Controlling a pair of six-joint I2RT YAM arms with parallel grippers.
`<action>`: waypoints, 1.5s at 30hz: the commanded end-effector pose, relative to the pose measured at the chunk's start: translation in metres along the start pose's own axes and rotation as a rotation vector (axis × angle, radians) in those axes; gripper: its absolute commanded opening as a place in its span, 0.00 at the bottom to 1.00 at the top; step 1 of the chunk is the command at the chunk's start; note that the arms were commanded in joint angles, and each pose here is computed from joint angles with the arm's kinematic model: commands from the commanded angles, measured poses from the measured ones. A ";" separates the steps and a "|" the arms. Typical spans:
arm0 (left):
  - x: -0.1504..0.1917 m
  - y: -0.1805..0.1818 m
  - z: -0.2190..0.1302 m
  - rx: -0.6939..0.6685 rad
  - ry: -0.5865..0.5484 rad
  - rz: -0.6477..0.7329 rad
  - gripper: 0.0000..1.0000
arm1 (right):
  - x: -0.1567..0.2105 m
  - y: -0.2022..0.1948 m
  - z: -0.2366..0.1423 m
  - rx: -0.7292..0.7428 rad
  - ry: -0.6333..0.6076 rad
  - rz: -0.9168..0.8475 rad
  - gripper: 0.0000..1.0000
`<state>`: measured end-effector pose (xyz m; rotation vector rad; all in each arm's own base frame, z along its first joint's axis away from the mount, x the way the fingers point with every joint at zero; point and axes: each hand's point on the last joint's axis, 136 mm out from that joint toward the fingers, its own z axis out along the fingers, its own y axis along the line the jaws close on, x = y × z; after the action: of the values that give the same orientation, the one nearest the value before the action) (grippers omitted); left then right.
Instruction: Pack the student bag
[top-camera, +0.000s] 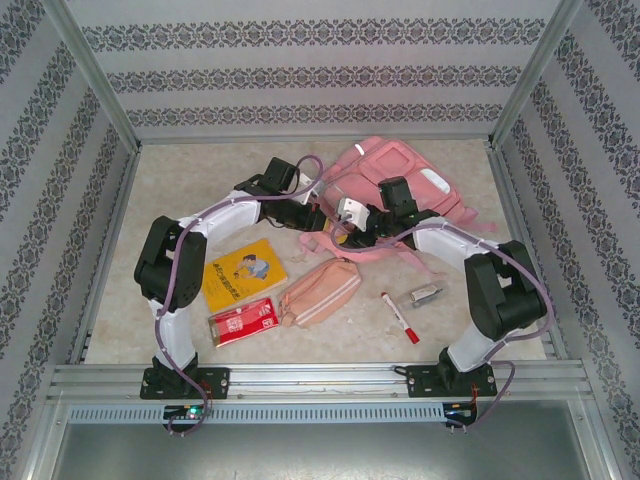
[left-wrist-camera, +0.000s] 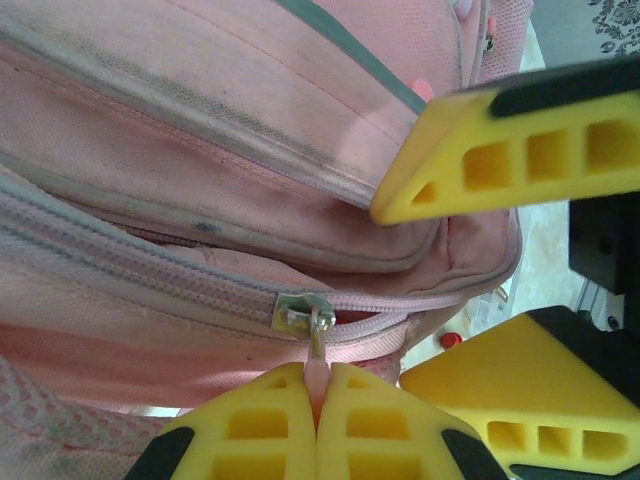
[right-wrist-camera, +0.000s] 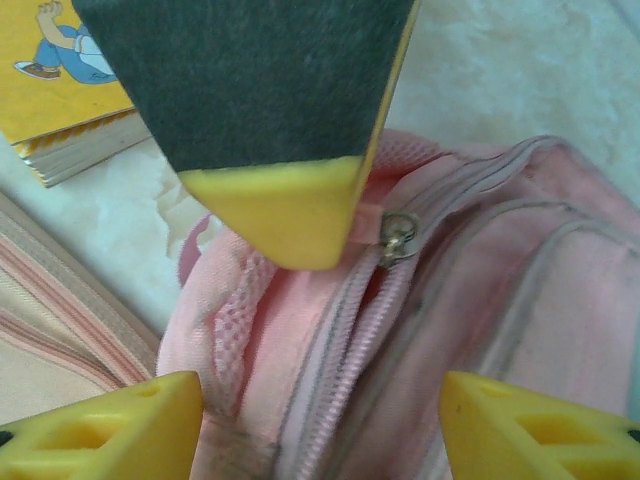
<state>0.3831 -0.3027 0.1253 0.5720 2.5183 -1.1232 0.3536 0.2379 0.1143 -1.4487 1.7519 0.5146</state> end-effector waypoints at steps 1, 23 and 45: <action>-0.031 -0.029 -0.023 0.043 -0.096 0.081 0.00 | -0.013 0.012 0.003 -0.087 -0.024 0.039 0.58; -0.038 0.098 -0.077 -0.312 -0.135 -0.105 0.00 | 0.010 -0.004 -0.050 0.041 0.219 -0.233 0.10; -0.046 -0.035 -0.052 0.047 -0.220 -0.045 0.00 | -0.040 0.013 -0.012 -0.069 0.039 0.174 0.66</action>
<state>0.3939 -0.2843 0.1604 0.3466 2.4820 -1.1003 0.3476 0.2555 0.1526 -1.3739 1.8611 0.5434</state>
